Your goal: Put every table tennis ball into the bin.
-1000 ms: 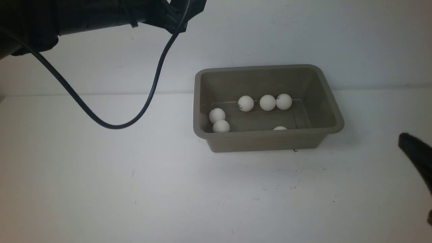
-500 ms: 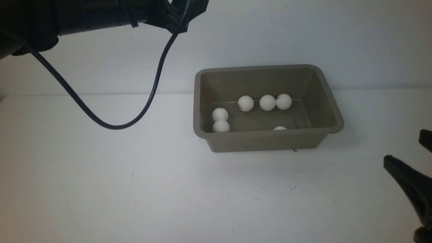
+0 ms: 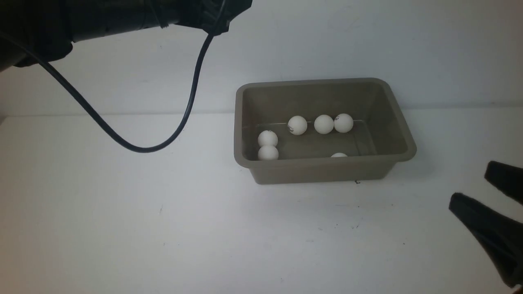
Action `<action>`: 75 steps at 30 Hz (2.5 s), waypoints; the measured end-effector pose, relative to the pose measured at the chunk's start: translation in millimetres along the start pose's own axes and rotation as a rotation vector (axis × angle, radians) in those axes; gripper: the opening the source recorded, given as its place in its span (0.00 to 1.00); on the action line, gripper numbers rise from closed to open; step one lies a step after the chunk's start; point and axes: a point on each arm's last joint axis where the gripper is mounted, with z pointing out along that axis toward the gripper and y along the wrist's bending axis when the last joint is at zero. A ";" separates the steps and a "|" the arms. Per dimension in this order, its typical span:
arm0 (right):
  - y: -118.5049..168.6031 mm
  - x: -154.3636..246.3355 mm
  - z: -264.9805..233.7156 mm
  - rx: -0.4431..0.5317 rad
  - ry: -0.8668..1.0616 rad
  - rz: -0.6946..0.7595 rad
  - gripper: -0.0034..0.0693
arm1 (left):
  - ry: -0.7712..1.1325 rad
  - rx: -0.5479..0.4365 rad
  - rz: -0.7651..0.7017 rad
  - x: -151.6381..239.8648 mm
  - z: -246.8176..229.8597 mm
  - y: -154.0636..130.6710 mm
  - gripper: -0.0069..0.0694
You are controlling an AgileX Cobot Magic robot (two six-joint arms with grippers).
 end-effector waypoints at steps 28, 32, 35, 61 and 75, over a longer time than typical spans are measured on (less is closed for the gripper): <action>-1.9 75.1 -28.8 0.142 0.120 0.039 0.38 | -0.009 -0.007 0.031 -0.8 0.0 0.6 0.80; -2.1 75.2 -28.9 0.145 0.119 0.066 0.38 | -0.013 -0.008 0.024 -1.2 0.0 0.7 0.80; -2.2 75.2 -28.9 0.147 0.119 0.070 0.38 | -0.014 -0.008 0.022 -1.3 0.0 0.7 0.80; -1.6 88.0 -29.6 0.157 0.157 0.052 0.38 | -0.025 -0.008 0.000 -2.3 0.0 0.7 0.80; 4.6 116.0 -32.1 0.122 0.237 0.022 0.38 | -0.026 -0.008 -0.002 -2.3 0.0 0.7 0.80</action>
